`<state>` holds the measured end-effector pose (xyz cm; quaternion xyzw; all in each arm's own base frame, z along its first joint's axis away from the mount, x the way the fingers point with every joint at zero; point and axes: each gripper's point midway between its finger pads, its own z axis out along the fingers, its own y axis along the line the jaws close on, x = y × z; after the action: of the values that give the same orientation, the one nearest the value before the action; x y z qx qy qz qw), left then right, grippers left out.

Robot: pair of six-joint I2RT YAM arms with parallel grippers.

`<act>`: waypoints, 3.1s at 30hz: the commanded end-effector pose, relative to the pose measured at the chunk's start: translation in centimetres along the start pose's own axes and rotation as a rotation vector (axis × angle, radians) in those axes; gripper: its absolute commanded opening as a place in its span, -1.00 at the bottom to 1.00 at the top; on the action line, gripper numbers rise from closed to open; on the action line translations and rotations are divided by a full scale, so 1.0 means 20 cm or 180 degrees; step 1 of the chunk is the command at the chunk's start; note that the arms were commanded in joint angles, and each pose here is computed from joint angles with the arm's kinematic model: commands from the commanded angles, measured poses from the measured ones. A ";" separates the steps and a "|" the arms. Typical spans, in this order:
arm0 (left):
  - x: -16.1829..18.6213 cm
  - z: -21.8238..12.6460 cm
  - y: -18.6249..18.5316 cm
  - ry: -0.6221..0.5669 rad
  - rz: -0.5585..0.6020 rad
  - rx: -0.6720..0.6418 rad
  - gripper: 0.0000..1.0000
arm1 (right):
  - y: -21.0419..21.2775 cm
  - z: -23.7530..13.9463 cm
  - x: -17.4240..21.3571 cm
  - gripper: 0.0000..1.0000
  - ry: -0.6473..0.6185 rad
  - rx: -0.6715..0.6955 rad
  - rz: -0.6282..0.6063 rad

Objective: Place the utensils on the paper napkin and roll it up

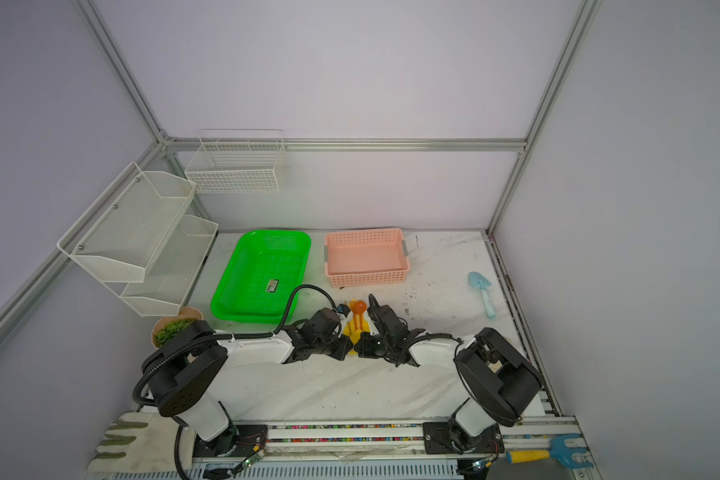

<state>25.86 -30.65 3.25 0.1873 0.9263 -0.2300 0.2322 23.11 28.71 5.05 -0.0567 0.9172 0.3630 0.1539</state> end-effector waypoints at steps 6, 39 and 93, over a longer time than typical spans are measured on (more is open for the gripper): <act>0.07 -0.02 0.05 0.0089 -0.0018 -0.0094 -0.56 | -0.04 0.01 0.02 -0.81 0.0021 0.0128 -0.0065; 0.07 -0.04 0.07 0.0098 0.0004 -0.0143 -0.57 | -0.15 -0.04 0.05 -0.81 0.0070 0.0221 -0.0082; -0.34 -0.25 -0.41 -0.0425 0.0257 0.0667 -0.55 | -0.36 -0.06 0.00 -0.82 0.0064 0.0395 0.0156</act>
<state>26.22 -33.80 11.61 0.2169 0.8933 -0.2829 0.2737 24.95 23.35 2.49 -0.0349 0.9308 0.3269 0.1598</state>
